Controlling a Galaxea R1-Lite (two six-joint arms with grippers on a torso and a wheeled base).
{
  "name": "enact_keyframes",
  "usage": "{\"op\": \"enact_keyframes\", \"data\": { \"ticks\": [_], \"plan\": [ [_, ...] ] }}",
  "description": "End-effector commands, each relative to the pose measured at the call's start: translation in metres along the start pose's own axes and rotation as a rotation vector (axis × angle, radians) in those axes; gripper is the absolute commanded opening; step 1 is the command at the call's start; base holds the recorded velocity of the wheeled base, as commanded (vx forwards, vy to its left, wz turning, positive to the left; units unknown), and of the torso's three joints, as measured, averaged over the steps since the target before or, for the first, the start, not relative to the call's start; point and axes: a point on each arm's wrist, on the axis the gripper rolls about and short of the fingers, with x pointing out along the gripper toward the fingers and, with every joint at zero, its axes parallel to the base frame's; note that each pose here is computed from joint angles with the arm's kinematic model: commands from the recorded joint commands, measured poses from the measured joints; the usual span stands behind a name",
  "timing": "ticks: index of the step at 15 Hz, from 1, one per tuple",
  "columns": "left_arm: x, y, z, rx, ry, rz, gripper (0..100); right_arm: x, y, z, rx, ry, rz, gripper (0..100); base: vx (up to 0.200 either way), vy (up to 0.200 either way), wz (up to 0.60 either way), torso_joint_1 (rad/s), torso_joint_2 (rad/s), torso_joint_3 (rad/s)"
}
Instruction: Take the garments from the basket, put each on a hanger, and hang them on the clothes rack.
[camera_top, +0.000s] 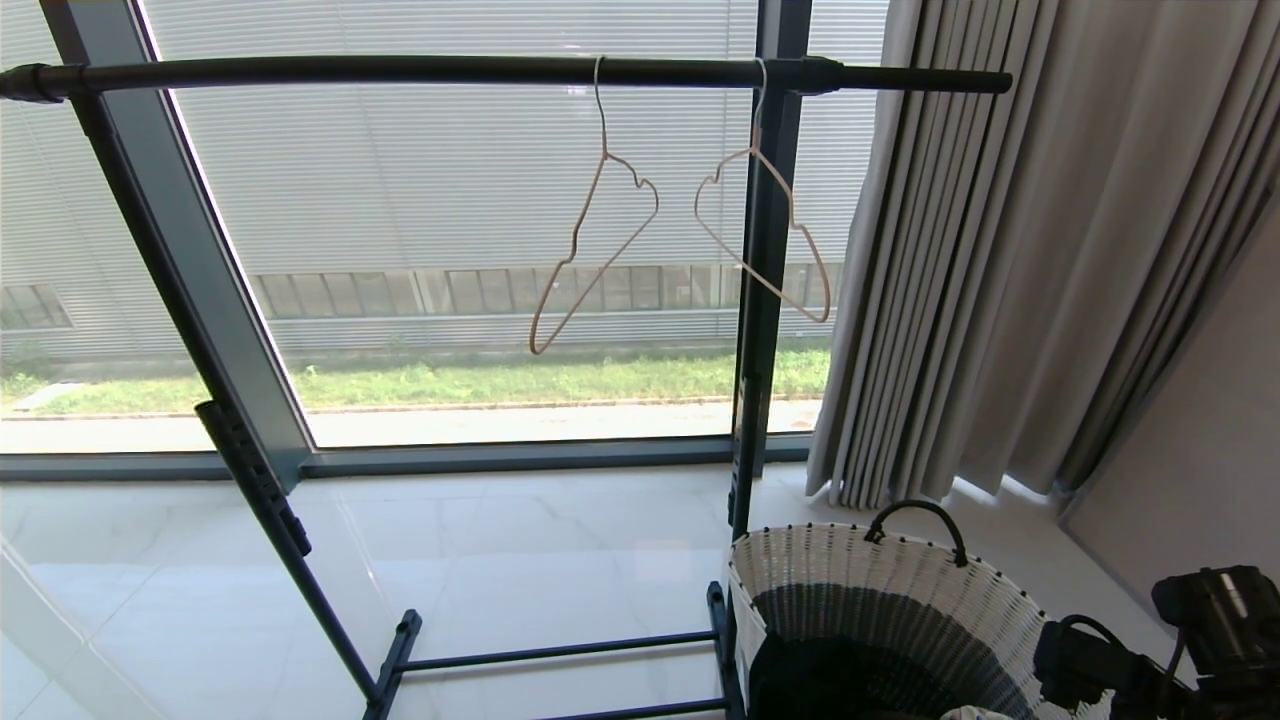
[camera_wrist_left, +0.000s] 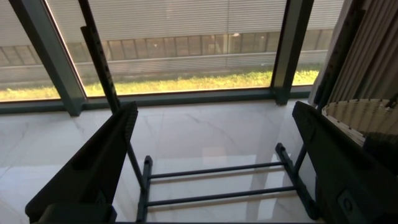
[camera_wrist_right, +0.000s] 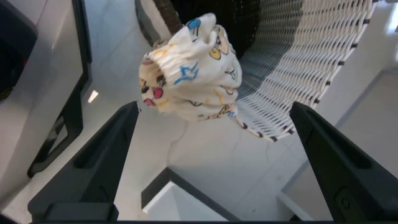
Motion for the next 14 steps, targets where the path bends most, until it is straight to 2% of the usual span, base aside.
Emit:
{"op": "enact_keyframes", "data": {
  "ticks": [1,4,10,14],
  "plan": [
    [0.0,0.0,0.0,0.0,0.001,0.0,100,0.017,0.002,-0.003,0.003,0.043,0.054,100,0.0,0.0,0.0,0.0,0.0,0.0],
    [0.0,0.0,0.0,0.0,-0.001,0.0,100,0.032,-0.004,0.006,-0.017,0.018,0.048,100,0.0,0.0,0.0,0.0,0.0,0.0],
    [0.0,0.0,0.0,0.0,-0.001,0.0,100,0.044,-0.006,0.007,-0.017,0.045,0.064,100,0.0,0.0,0.0,0.0,0.0,0.0],
    [0.0,0.0,0.0,0.0,0.001,0.0,100,0.056,-0.009,0.008,-0.023,0.021,0.028,100,0.0,0.0,0.0,0.0,0.0,0.0]
  ]
}}
